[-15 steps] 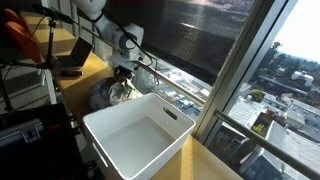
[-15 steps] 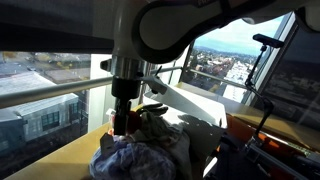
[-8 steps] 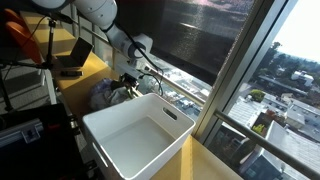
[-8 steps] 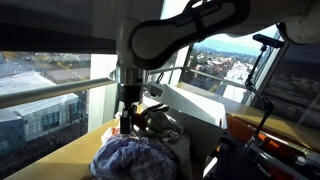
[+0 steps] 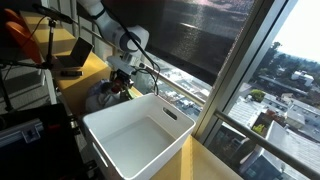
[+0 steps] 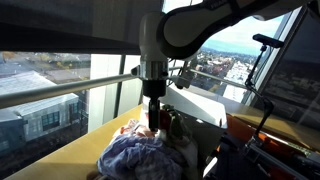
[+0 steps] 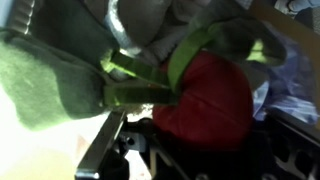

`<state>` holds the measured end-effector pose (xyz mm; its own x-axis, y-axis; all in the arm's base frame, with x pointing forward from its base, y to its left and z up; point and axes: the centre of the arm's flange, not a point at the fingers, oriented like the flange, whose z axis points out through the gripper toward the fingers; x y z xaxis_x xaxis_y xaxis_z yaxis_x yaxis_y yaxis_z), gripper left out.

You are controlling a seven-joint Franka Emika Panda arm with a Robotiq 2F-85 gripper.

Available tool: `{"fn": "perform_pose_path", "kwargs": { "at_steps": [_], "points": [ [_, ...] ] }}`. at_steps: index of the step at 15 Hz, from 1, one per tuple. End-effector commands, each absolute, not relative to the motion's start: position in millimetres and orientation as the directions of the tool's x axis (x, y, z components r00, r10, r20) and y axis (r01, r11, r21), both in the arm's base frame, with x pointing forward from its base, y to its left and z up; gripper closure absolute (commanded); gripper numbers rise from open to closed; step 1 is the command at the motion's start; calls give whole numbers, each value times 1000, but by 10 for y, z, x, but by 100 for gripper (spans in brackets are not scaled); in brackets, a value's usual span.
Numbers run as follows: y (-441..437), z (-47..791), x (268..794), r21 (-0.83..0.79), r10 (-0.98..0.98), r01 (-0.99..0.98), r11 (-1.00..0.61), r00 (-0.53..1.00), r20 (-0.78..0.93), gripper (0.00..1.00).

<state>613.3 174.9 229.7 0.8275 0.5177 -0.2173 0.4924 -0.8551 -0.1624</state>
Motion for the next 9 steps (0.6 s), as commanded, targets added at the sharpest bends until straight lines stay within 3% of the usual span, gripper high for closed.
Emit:
{"fn": "perform_pose_path", "kwargs": {
  "at_steps": [1,7,9],
  "points": [
    [1497,2925,5523,-103,528,518,-849,827,-191,45],
    [1450,3542,5078,-21,575,577,-816,808,-129,1],
    [1503,3622,5005,-16,586,588,-809,802,-115,0]
  ]
}}
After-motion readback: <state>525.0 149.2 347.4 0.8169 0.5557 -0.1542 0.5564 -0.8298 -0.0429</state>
